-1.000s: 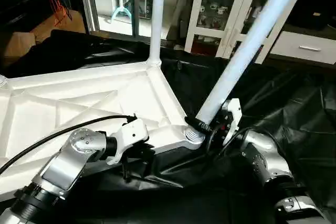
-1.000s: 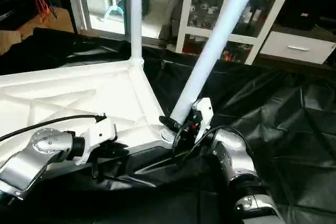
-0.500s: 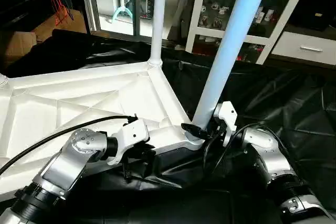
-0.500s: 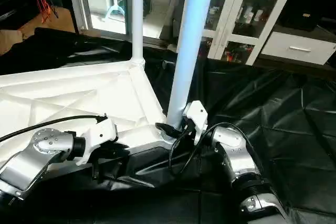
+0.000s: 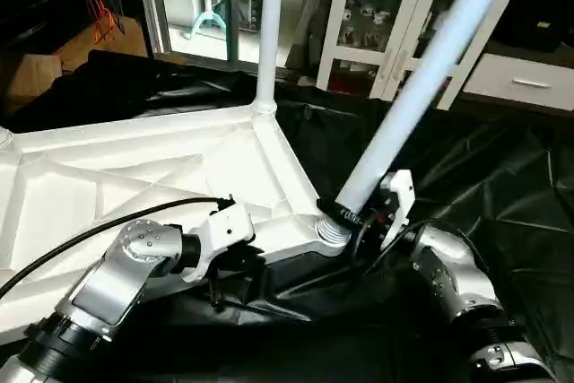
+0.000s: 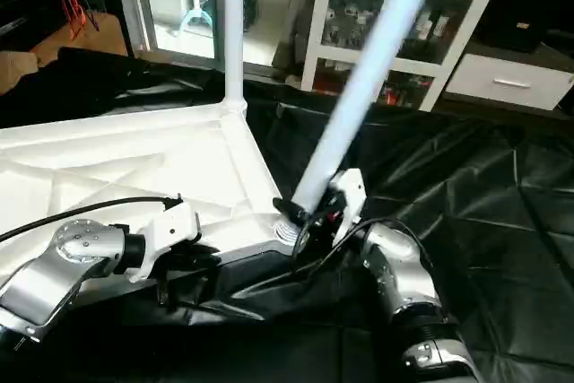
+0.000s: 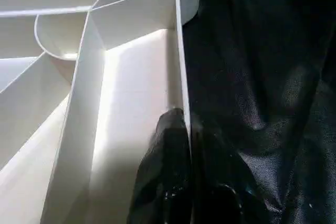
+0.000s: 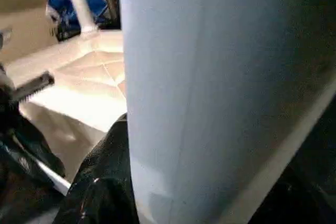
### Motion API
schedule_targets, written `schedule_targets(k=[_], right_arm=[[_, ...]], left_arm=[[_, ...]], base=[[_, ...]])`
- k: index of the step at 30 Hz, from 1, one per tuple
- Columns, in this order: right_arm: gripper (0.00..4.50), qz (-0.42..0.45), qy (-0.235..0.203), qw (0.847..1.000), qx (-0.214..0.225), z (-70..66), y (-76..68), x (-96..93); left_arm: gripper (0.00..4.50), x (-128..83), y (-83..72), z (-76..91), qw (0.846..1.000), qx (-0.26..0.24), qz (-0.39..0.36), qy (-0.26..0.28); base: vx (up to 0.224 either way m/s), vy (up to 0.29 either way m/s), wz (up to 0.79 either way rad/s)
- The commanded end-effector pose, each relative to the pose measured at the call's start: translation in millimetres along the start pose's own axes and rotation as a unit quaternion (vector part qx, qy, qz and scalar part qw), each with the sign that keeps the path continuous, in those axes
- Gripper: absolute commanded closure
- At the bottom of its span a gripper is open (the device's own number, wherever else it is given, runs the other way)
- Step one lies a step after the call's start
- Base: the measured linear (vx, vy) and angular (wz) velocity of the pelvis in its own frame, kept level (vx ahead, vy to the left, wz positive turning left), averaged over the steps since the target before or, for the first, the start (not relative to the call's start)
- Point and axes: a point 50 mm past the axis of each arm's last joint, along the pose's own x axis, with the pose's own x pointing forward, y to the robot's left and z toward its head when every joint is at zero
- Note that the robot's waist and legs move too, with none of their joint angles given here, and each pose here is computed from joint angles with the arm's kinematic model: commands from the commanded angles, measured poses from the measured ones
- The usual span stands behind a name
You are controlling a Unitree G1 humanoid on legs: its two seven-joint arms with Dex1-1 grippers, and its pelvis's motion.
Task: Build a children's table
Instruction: Insert table leg to table base
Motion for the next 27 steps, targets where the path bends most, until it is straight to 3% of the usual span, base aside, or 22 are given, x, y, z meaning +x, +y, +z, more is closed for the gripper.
schedule_targets(k=[1, 3, 7, 13, 20, 23, 27], right_arm=[[2.6, -0.1, 0.182, 0.969, 0.135, -83.7, -2.3, -51.3], [2.6, -0.085, 0.197, 0.965, 0.153, -86.0, 0.3, -53.8], [2.6, -0.018, 0.277, 0.957, 0.086, -91.4, 5.9, -63.7], [2.6, -0.006, 0.291, 0.951, 0.107, -88.1, 4.6, -64.7], [2.6, 0.067, 0.382, 0.922, 0.016, -93.6, 6.5, -81.5], [2.6, 0.075, 0.389, 0.918, -0.007, -94.7, 6.5, -83.9], [2.6, 0.082, 0.365, 0.927, -0.035, -93.5, 7.8, -82.3]], left_arm=[[4.5, 6.9, -11.1, -14.3, 0.998, -0.014, -0.05, 0.036], [4.5, 6.8, -11.7, -14.6, 0.998, -0.015, -0.052, 0.037], [4.5, 5.9, -11.7, -15.7, 0.998, -0.016, -0.054, 0.04], [4.5, 5.6, -11.3, -15.7, 0.997, -0.017, -0.057, 0.042], [4.5, 3.6, -10.5, -16.8, 0.997, -0.016, -0.056, 0.045], [4.5, 2.7, -9.4, -17.2, 0.997, -0.015, -0.054, 0.047], [4.5, 1.9, -8.4, -17.4, 0.997, -0.014, -0.053, 0.048]], base=[[0.0, 0.0, 0.0], [0.0, 0.0, 0.0], [0.0, 0.0, 0.0], [0.0, 0.0, 0.0], [0.0, 0.0, 0.0], [0.0, 0.0, 0.0], [0.0, 0.0, 0.0]])
